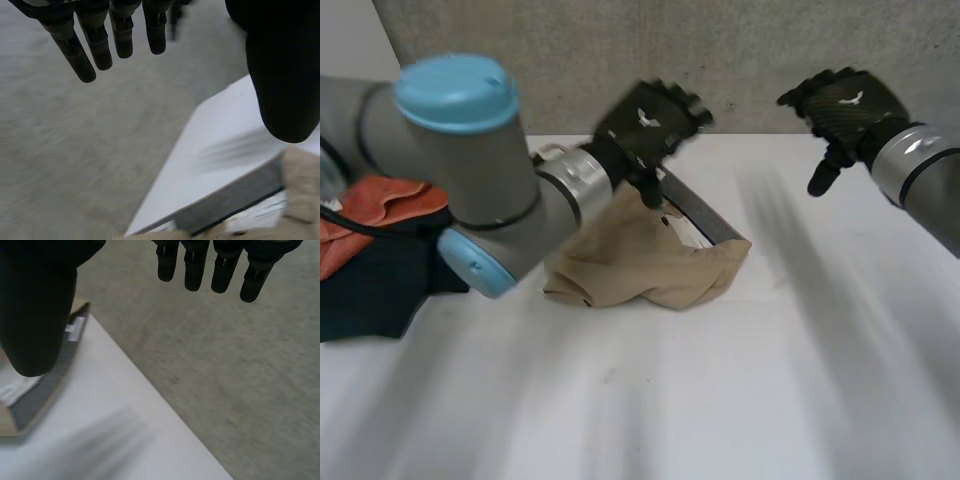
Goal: Fold the laundry.
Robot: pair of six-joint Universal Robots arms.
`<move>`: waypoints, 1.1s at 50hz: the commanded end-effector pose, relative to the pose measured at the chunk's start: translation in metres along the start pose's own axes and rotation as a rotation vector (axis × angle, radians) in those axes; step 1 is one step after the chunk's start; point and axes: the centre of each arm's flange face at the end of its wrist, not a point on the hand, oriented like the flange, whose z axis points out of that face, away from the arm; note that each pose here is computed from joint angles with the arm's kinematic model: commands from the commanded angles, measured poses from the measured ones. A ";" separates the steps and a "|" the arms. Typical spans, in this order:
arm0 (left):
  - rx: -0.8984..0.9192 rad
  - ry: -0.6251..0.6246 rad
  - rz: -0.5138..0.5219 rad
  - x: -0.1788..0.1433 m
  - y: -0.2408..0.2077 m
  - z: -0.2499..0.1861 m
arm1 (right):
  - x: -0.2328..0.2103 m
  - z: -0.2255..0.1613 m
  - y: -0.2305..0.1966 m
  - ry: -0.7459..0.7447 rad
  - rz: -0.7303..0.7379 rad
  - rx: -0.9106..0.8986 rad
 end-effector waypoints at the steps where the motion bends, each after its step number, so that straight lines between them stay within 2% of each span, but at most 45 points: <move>1: -0.131 -0.262 -0.157 -0.044 0.002 -0.033 | -0.047 -0.013 0.003 -0.203 -0.030 -0.008; 7: -0.379 -0.364 -0.311 -0.038 0.041 -0.077 | -0.087 -0.024 0.022 -0.385 -0.168 -0.004; 11: -0.519 -0.348 -0.392 -0.020 0.069 -0.096 | -0.110 -0.022 0.043 -0.474 -0.252 -0.012; 16: -0.611 -0.305 -0.450 -0.005 0.100 -0.103 | -0.128 -0.009 0.068 -0.514 -0.314 -0.023; 26: -0.671 -0.287 -0.422 0.001 0.142 -0.081 | -0.148 0.032 0.099 -0.450 -0.362 0.044; 36: -0.650 -0.272 -0.283 0.008 0.157 -0.048 | -0.155 0.052 0.114 -0.356 -0.384 0.045; 41: -0.595 -0.242 -0.216 0.016 0.149 -0.029 | -0.149 0.043 0.105 -0.346 -0.332 0.022; 45: -0.538 -0.206 -0.171 0.024 0.137 -0.018 | -0.134 0.031 0.077 -0.311 -0.277 0.045; 49: -0.471 -0.239 -0.159 0.007 0.109 -0.014 | -0.108 0.021 0.041 -0.242 -0.204 0.079; 55: -0.278 -0.286 -0.166 -0.033 0.026 -0.031 | -0.079 -0.002 0.005 -0.207 -0.082 0.072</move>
